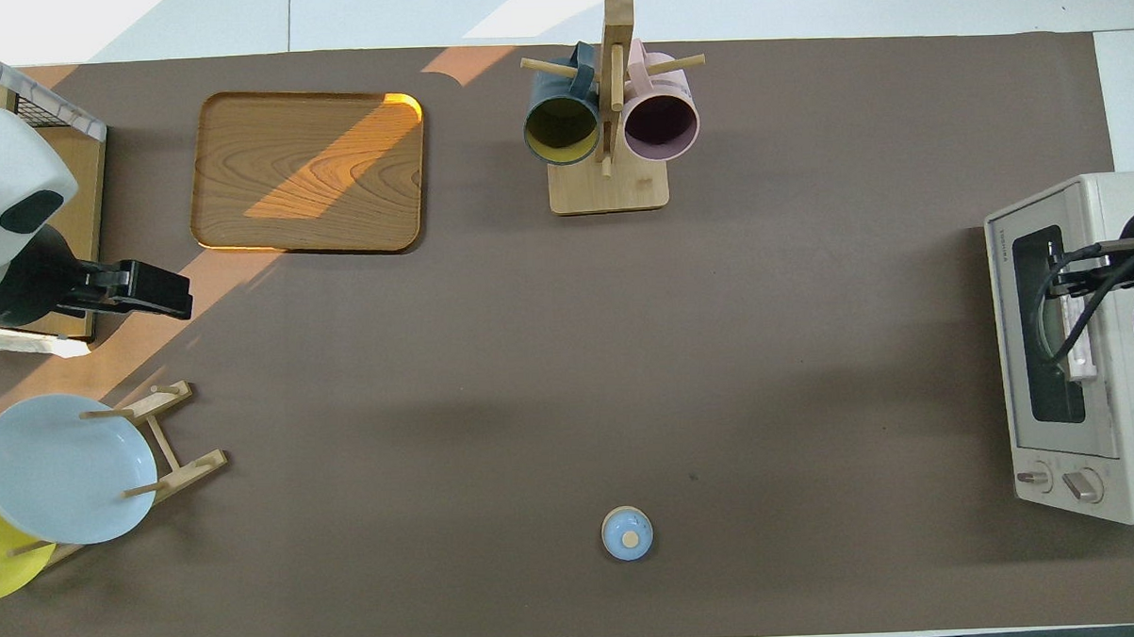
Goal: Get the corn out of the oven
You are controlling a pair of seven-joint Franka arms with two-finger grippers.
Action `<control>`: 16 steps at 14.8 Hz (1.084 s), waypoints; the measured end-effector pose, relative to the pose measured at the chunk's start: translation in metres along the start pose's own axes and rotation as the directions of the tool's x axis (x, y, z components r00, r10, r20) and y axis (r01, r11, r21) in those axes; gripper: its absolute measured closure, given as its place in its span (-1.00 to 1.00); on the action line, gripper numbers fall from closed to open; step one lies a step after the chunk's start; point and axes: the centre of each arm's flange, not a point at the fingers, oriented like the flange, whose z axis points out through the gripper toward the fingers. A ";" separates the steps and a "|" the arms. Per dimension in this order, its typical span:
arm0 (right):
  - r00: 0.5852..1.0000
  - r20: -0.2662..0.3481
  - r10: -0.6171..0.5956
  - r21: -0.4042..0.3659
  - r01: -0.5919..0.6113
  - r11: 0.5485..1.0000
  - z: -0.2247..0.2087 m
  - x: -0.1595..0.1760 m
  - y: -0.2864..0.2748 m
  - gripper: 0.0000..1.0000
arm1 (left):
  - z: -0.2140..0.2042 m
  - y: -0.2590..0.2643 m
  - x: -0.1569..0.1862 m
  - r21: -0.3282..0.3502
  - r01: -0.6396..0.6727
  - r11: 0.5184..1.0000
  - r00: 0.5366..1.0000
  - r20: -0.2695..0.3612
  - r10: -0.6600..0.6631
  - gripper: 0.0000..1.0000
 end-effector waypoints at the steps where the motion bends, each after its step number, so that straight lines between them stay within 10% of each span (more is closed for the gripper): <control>1: 1.000 0.009 0.007 -0.002 -0.007 1.000 0.005 -0.002 0.004 0.90 | 0.000 0.000 0.000 0.000 0.000 1.000 1.000 0.000 0.000 -1.00; 16: 0.999 0.036 0.010 -0.069 -0.008 0.998 0.038 -0.011 0.023 0.98 | 0.000 0.000 0.000 0.000 0.000 1.000 1.000 0.000 0.000 -1.00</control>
